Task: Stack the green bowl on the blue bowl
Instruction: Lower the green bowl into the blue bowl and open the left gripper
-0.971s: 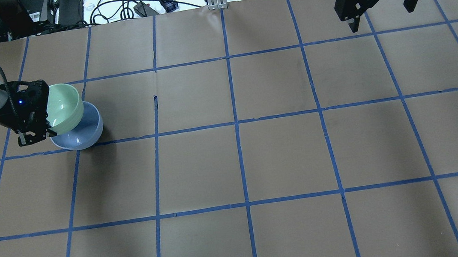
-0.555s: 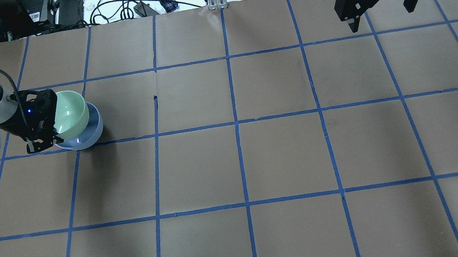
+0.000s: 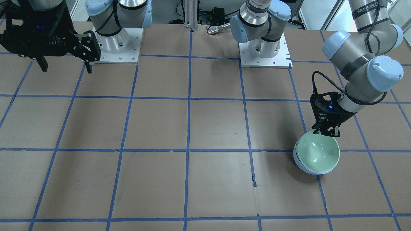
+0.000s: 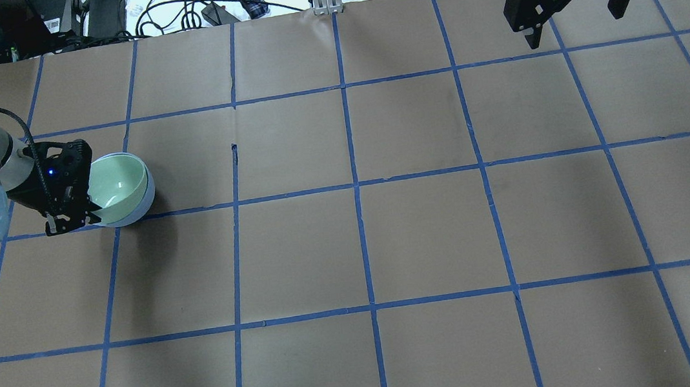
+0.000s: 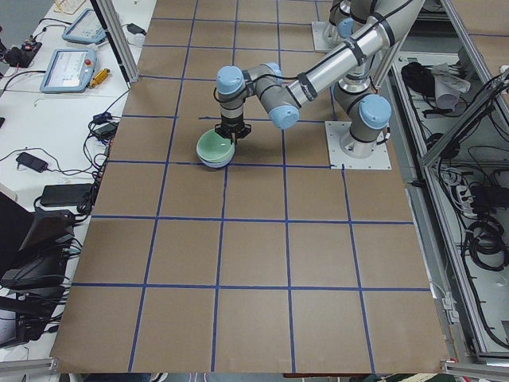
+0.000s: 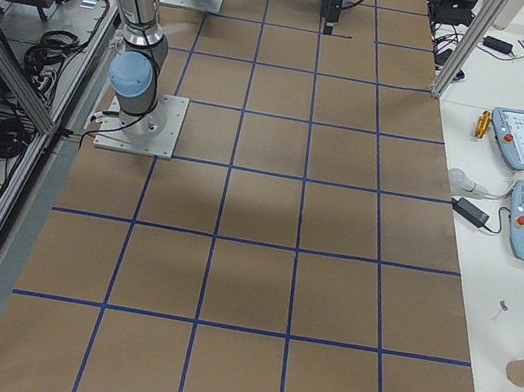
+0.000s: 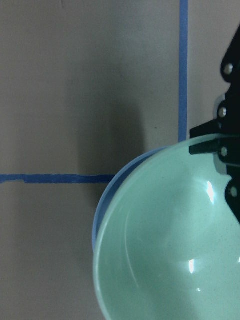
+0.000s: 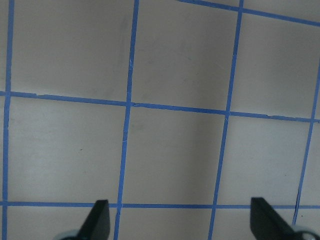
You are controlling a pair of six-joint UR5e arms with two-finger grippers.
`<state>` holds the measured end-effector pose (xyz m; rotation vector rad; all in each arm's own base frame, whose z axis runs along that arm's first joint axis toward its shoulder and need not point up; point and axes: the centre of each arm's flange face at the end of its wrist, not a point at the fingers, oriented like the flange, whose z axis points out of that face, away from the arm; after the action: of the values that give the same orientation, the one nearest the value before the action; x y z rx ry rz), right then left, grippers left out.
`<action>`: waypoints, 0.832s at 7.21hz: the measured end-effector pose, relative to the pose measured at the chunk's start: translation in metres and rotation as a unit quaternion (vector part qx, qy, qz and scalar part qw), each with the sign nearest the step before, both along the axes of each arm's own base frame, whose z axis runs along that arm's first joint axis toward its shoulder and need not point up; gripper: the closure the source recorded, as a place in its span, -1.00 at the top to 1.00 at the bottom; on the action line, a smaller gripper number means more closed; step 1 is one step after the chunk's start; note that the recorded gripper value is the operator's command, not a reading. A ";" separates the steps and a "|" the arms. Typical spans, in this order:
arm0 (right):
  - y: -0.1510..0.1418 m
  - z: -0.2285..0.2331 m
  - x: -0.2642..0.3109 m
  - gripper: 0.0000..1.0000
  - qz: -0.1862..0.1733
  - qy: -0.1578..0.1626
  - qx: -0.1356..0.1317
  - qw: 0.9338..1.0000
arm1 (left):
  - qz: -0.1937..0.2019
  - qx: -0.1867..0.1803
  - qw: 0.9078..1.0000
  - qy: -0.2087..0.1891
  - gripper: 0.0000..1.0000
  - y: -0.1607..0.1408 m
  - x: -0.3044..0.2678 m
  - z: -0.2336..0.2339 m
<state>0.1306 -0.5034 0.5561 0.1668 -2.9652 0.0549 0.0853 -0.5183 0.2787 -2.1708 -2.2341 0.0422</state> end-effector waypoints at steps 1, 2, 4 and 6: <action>0.000 0.000 0.000 1.00 0.000 0.000 0.000 1.000 | 0.003 0.001 1.000 -0.001 1.00 0.000 0.000 -0.001; 0.000 0.000 0.000 1.00 0.000 0.000 0.000 1.000 | 0.006 -0.001 1.000 -0.003 1.00 -0.001 0.001 0.000; 0.000 0.000 -0.001 1.00 -0.001 0.000 0.000 1.000 | 0.026 -0.013 1.000 -0.008 1.00 -0.002 0.001 0.017; 0.000 0.000 0.000 1.00 0.000 0.000 0.000 1.000 | 0.074 -0.007 0.997 -0.001 1.00 -0.005 0.000 0.067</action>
<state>0.1304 -0.5034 0.5561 0.1661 -2.9652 0.0549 0.0848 -0.5236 0.3461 -2.0087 -2.3976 0.0583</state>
